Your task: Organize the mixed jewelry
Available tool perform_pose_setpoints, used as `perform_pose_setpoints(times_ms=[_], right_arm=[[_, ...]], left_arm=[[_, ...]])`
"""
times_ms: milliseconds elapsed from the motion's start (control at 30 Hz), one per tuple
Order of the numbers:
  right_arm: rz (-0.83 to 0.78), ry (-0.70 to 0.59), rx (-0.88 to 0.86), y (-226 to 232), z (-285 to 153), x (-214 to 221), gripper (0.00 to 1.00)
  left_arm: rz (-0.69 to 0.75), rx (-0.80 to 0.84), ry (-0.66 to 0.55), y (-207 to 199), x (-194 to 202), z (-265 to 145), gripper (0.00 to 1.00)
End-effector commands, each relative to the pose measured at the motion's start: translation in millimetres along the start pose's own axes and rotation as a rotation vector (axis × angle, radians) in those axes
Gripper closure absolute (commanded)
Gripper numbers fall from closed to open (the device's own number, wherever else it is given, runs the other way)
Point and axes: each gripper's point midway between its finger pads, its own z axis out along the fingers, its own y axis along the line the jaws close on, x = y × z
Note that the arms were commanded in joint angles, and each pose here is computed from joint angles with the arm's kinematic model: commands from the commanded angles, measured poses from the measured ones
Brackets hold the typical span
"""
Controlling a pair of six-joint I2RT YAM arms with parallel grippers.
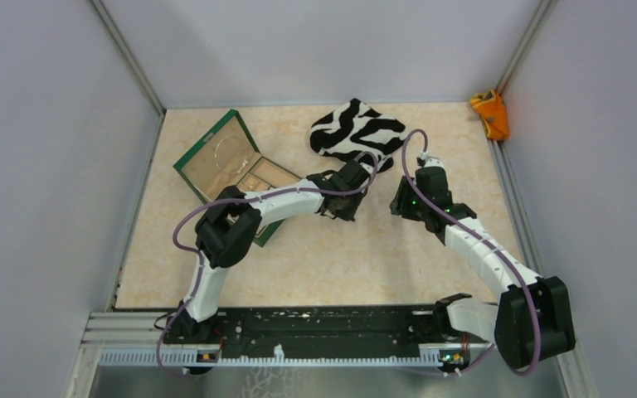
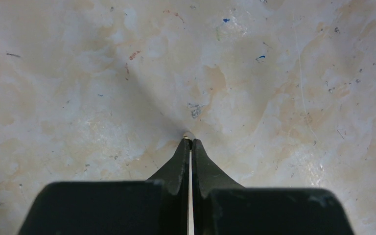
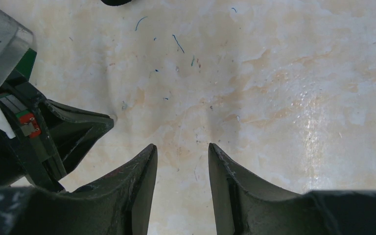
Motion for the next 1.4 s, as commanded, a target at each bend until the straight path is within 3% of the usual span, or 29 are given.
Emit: perform_pose_setpoints(times_ms=[0, 167, 333, 600, 733, 1200, 1367], right_arm=[[-0.005, -0.045, -0.020, 5, 0, -12, 0.57], [-0.005, -0.046, -0.021, 5, -1, -13, 0.57], [-0.004, -0.041, -0.028, 6, 2, -12, 0.57], [-0.005, -0.038, -0.034, 8, 5, -13, 0.57], [-0.011, -0.038, -0.034, 9, 7, -15, 0.57], [-0.006, -0.028, -0.057, 14, 6, -15, 0.57], [-0.003, -0.032, -0.057, 14, 5, -15, 0.57]], left_arm=[[0.009, 0.003, -0.088, -2, -33, -37, 1.00], [0.015, -0.107, -0.142, 21, -47, -75, 1.00], [-0.004, -0.254, -0.152, 70, -46, -114, 1.00], [-0.286, -0.391, -0.073, 196, 0, -144, 1.00], [-0.359, -0.445, -0.044, 232, 24, -150, 1.00], [-0.414, -0.528, 0.008, 260, 51, -136, 1.00], [-0.415, -0.547, 0.023, 262, 56, -134, 0.90]])
